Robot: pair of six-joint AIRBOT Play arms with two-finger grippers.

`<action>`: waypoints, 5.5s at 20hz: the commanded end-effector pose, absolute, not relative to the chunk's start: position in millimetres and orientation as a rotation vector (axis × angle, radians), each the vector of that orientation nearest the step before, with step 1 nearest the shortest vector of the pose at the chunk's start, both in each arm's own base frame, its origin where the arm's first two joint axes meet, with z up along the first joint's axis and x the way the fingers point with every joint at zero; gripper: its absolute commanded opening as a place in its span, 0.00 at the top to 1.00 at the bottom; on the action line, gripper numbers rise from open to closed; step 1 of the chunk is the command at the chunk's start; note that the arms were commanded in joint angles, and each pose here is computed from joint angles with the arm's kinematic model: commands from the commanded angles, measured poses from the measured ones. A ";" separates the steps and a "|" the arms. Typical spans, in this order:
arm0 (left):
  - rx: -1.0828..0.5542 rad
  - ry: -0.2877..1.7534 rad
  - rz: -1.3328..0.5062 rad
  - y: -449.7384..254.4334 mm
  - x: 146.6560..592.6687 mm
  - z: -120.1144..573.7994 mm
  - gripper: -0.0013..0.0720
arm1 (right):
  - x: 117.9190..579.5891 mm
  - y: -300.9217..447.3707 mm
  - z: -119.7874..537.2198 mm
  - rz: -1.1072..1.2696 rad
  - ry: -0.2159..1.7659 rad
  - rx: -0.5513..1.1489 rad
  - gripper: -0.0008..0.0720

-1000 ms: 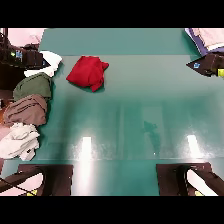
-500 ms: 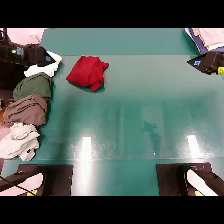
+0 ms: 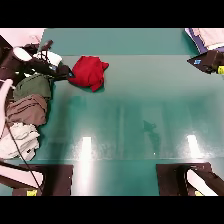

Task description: Fold the shirts.

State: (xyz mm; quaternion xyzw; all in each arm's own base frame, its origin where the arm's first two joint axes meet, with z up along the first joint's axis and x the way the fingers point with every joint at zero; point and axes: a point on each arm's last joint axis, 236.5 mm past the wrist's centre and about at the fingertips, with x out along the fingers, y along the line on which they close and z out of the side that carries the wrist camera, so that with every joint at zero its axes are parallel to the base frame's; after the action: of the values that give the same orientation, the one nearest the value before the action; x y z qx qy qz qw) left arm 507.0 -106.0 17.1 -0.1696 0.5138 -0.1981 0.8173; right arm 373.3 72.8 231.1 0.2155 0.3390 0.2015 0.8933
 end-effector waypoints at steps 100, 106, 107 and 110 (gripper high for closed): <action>0.119 0.546 -0.412 -111.2 318.6 318.9 0.95 | 399.6 124.1 196.7 0.539 0.724 0.300 0.97; 0.114 0.038 -0.404 -95.4 231.8 515.3 0.95 | 303.9 77.3 460.9 0.416 0.081 0.087 0.97; 0.106 -0.016 -0.423 -97.3 216.3 532.3 0.95 | 279.9 73.9 490.9 0.386 -0.002 0.050 0.97; 0.069 -0.117 -0.558 -120.3 174.3 562.3 0.95 | 224.5 60.2 551.4 0.253 -0.180 -0.047 0.97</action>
State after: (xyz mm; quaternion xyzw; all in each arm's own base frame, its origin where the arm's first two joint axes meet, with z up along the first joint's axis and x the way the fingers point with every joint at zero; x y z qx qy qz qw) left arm 219.9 -107.6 523.7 0.0466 0.0057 -0.2304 0.9720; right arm 287.3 64.9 487.4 0.0267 0.0048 0.1790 0.9835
